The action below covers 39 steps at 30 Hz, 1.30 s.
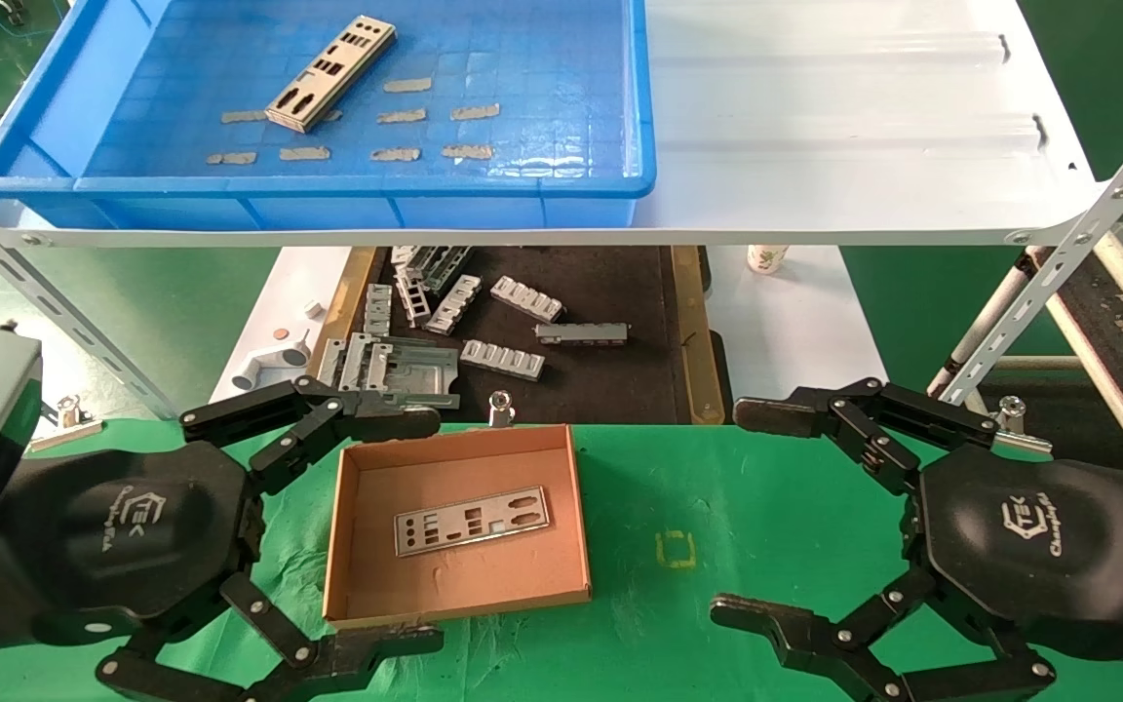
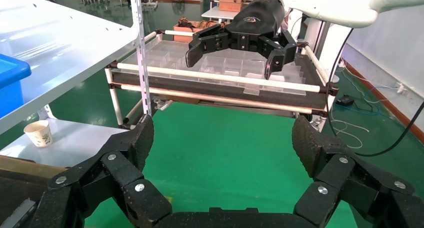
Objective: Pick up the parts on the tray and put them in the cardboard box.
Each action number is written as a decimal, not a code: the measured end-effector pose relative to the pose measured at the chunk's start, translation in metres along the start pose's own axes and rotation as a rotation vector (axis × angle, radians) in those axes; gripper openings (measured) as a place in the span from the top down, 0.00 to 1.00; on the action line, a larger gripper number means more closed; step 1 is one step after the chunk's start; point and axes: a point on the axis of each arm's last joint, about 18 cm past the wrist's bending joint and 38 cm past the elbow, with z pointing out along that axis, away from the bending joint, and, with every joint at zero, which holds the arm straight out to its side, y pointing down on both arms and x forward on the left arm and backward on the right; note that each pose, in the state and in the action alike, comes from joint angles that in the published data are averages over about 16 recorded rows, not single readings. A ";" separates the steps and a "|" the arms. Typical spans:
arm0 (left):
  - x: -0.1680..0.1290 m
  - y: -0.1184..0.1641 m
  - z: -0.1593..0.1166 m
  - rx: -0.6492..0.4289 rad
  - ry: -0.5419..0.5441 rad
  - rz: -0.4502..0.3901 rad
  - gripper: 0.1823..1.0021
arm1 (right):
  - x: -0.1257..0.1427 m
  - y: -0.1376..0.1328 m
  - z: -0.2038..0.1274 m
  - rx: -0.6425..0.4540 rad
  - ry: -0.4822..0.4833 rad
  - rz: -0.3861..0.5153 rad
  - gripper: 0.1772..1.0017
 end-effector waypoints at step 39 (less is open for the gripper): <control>-0.119 -0.021 -0.003 0.007 -0.369 0.065 0.00 | 0.000 0.000 0.000 0.000 0.000 0.000 0.13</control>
